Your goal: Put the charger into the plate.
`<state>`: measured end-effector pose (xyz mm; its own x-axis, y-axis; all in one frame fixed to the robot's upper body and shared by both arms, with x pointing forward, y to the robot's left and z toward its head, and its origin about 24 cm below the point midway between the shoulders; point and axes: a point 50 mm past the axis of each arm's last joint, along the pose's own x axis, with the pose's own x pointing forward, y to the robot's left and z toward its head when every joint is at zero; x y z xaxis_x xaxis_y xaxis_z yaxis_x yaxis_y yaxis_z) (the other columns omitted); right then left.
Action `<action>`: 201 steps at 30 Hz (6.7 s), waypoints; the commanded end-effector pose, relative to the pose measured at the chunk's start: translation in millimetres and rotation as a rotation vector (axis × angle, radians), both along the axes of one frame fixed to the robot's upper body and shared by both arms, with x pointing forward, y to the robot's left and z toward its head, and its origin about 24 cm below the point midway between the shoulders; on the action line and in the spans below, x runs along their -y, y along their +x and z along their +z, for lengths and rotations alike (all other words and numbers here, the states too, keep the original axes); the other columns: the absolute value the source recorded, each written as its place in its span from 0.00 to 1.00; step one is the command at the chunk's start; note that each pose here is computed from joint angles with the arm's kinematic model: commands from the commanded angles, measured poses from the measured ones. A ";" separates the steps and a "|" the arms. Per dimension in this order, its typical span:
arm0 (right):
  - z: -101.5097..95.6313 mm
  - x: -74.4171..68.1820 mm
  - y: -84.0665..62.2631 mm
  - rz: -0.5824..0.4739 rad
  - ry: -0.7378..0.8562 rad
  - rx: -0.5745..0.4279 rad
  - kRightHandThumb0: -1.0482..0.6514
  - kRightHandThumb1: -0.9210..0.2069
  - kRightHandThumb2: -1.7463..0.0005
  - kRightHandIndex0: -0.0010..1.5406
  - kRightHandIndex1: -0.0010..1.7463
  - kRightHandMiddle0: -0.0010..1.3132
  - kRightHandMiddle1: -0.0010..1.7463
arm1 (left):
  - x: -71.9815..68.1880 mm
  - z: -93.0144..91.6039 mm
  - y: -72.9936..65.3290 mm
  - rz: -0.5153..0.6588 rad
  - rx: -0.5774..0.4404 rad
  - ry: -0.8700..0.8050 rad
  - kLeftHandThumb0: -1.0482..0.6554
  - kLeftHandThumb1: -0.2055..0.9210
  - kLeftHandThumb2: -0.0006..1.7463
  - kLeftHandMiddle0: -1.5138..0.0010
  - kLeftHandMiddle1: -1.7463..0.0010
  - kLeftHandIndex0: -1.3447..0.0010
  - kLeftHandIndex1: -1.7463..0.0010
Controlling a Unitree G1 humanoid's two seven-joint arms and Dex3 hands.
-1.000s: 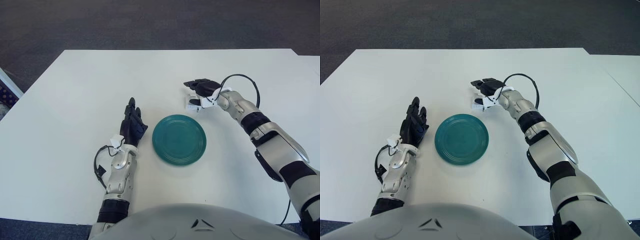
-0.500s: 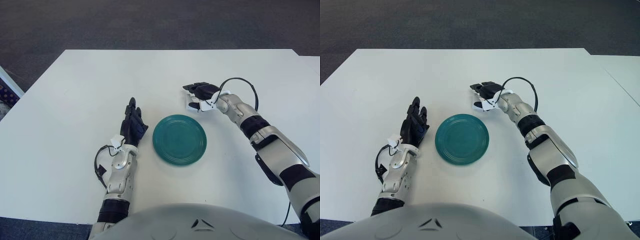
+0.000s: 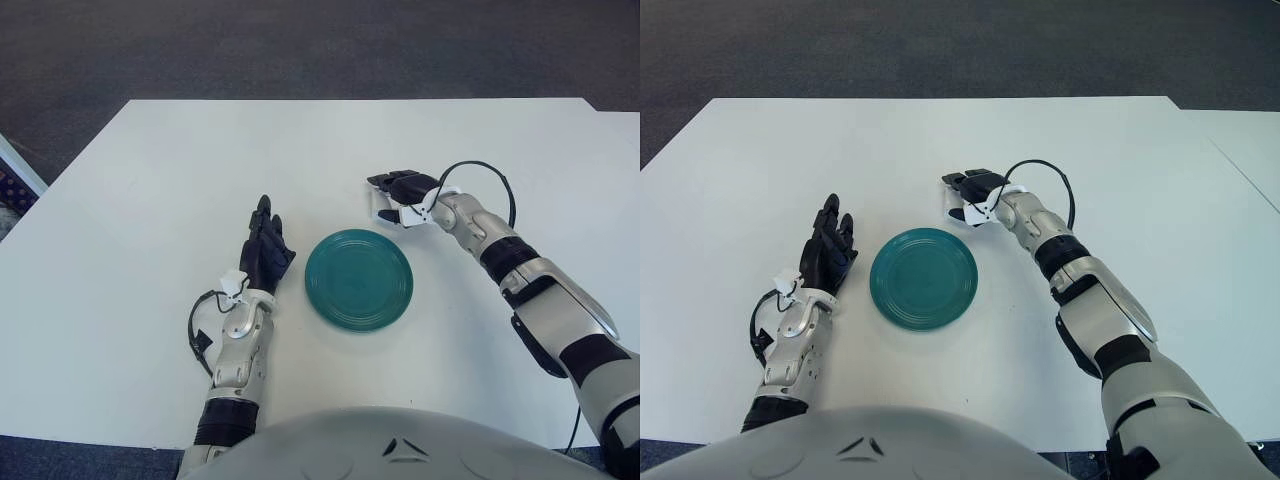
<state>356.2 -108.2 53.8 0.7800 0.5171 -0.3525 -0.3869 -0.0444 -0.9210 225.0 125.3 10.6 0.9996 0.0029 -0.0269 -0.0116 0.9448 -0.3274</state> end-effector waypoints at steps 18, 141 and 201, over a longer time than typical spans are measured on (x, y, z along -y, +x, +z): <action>-9.9 -1.3 -4.2 -0.006 -0.031 -0.031 0.00 0.00 0.46 0.00 0.00 0.00 0.04 | 4.6 -11.7 -4.6 0.008 -0.056 -0.027 0.00 1.00 0.64 1.00 1.00 1.00 1.00; -81.8 23.4 -34.8 -0.058 -0.237 -0.110 0.00 0.00 0.53 0.04 0.01 0.03 0.05 | -3.3 19.7 -23.9 0.007 -0.042 -0.102 0.00 1.00 0.55 1.00 1.00 1.00 1.00; -79.9 23.8 -36.8 -0.073 -0.161 0.174 0.38 0.20 0.54 0.55 1.00 0.26 1.00 | -8.2 22.7 -22.8 0.042 0.005 -0.044 0.00 1.00 0.57 1.00 1.00 1.00 1.00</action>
<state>346.2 -114.2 17.7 0.8835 0.4601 -0.0879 -0.0715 -0.0530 -0.9960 200.0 137.2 30.7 0.9979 0.0506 -0.0403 -0.0617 0.9319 -0.3575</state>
